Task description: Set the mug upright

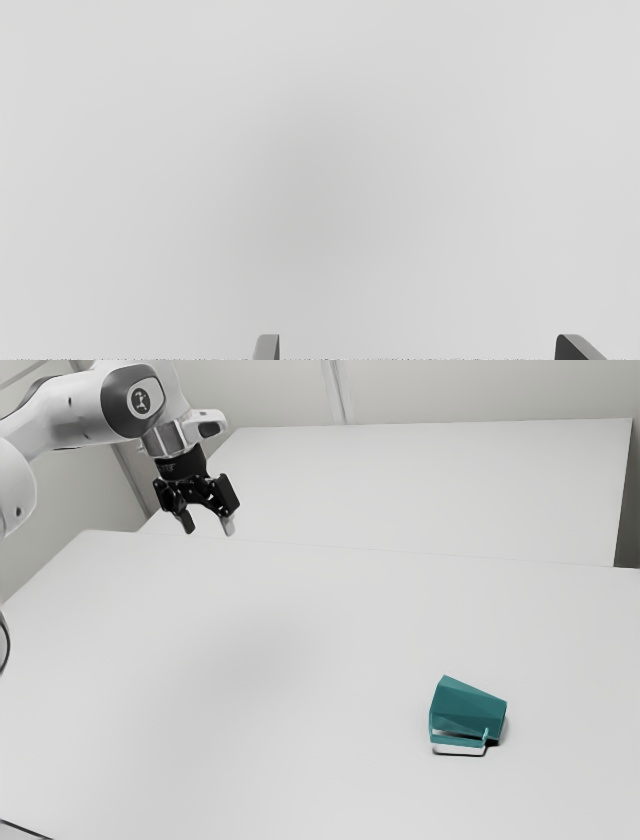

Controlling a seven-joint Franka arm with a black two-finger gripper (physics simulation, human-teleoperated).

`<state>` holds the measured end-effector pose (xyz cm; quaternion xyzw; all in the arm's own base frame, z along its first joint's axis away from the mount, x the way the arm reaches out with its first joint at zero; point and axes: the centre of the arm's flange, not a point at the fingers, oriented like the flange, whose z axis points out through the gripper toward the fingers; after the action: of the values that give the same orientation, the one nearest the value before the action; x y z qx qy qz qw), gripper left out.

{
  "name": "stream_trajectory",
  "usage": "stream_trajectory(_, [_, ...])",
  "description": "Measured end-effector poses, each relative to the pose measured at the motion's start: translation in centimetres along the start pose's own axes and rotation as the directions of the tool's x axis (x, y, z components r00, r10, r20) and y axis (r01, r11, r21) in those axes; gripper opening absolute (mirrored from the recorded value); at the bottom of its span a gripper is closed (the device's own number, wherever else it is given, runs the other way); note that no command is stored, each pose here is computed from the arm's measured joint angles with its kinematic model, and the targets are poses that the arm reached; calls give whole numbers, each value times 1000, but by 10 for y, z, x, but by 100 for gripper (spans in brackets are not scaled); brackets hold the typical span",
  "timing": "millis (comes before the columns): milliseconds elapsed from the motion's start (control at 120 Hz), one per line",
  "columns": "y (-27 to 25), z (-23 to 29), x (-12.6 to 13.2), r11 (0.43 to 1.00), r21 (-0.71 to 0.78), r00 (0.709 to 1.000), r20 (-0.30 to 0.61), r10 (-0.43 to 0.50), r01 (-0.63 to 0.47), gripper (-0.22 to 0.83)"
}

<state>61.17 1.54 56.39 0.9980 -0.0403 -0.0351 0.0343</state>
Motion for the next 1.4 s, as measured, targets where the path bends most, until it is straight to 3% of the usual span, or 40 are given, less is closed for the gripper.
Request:
stream_trajectory(358, [29, 17, 0, 999, -24, 998, 40, 47, -46, 62])
stream_trajectory(600, [108, 80, -2, 957, -270, 993, 34, 115, -101, 61])
stream_trajectory(925, [191, 153, -12, 873, -478, 995, -79, 63, -93, 61])
stream_trajectory(1225, [225, 225, -6, 835, -546, 998, -59, 38, -64, 62])
stream_trajectory(1400, [250, 244, -19, 810, -583, 998, -44, 55, -70, 62])
